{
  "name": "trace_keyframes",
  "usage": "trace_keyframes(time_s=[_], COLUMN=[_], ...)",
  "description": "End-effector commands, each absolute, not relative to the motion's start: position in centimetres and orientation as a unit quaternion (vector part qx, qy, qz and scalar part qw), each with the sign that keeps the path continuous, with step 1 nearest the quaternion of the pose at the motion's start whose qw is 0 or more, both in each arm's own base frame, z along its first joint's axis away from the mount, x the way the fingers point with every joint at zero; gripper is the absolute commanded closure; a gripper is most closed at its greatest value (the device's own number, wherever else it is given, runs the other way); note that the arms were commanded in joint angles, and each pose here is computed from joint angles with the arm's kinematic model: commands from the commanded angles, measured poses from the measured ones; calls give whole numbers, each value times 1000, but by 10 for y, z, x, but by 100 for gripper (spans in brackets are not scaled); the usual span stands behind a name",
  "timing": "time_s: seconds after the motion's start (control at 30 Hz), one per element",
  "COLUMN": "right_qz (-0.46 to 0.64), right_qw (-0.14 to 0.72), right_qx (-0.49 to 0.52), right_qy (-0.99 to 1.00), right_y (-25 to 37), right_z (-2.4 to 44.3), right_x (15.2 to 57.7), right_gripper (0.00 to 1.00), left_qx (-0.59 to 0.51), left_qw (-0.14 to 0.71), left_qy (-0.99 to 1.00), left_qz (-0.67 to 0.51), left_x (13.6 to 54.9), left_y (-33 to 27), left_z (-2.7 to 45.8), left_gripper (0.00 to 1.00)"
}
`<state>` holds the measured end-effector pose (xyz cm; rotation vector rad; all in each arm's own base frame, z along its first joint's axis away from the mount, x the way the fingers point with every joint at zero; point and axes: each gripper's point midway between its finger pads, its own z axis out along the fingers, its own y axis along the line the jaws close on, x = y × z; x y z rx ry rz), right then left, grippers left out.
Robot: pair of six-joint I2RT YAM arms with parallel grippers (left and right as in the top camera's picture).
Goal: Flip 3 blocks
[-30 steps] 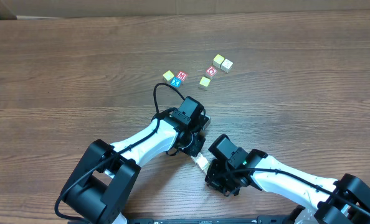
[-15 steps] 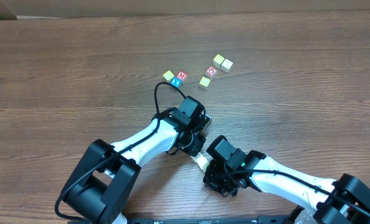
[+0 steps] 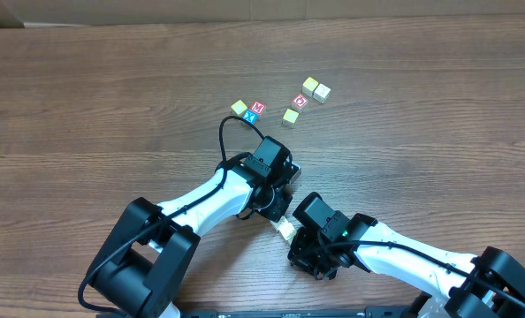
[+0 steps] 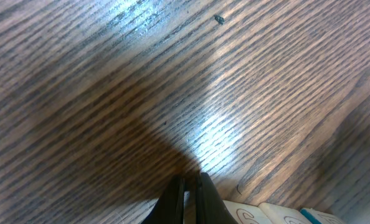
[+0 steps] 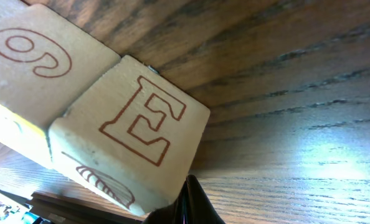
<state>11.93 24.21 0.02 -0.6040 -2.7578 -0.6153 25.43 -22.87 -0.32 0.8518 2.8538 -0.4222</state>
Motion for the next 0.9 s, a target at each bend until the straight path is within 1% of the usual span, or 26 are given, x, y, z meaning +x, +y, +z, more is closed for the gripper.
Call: trace_keyframes(time_s=[0.0, 0.63, 0.87], right_qz=[-214, -214, -172], right_qw=[132, 133, 130], right_qx=[-206, -203, -215], right_qy=[-946, -946, -953], right_y=[247, 249, 232], right_z=[1, 1, -6], right_x=[115, 113, 108], right_gripper=[96, 96, 96], left_qx=[293, 294, 294], left_qw=[37, 41, 38], left_qy=[951, 950, 951], left_qz=[-92, -94, -91], left_x=[244, 246, 245], left_y=[-209, -211, -210], left_z=[-32, -30, -30], left_gripper=[96, 96, 96])
